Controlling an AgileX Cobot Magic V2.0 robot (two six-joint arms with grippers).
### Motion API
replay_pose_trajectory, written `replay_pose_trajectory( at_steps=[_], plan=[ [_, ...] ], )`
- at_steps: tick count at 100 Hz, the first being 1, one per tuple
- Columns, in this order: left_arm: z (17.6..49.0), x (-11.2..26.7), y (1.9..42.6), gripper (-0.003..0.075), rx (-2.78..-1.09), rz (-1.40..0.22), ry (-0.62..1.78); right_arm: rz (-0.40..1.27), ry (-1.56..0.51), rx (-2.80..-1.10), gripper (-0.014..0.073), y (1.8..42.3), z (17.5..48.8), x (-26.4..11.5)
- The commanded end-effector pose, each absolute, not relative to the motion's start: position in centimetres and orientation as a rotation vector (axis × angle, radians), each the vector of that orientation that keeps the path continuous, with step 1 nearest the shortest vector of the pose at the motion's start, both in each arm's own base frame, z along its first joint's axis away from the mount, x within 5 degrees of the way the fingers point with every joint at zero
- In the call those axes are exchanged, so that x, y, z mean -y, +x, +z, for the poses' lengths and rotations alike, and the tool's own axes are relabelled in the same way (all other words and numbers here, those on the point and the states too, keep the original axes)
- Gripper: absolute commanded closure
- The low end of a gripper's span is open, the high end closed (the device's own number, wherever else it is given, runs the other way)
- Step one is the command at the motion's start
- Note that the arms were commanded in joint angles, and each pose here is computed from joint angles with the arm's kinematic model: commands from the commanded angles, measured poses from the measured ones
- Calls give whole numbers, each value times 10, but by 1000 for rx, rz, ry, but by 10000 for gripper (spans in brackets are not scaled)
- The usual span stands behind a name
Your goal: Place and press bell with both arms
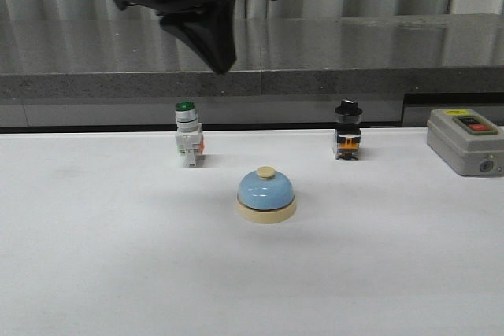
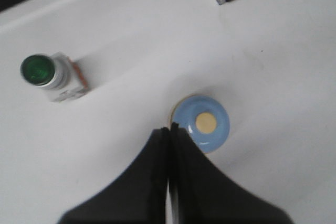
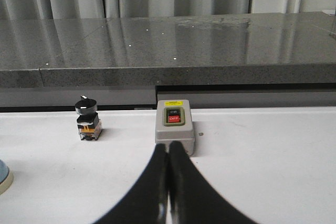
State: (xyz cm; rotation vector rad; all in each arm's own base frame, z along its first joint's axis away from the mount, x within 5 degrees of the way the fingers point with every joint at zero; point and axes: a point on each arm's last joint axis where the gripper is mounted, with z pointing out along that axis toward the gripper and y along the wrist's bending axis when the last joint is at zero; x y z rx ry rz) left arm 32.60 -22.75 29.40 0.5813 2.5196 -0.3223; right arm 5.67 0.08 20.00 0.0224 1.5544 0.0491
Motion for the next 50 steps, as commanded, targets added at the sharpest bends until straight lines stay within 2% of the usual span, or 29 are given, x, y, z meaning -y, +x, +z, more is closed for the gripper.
replay_pose_trajectory(
  at_steps=[1,25,50],
  plan=[
    [330,205,316,741,-2385,-371,488,44,15,-1441,655,54,213,-1],
    [326,138,299,741,-2364,-345,260,44,15,-1441,655,54,213,-1],
    [328,78,263,741,-2273,-300,75,44,15,-1441,655,54,213,-1]
  ],
)
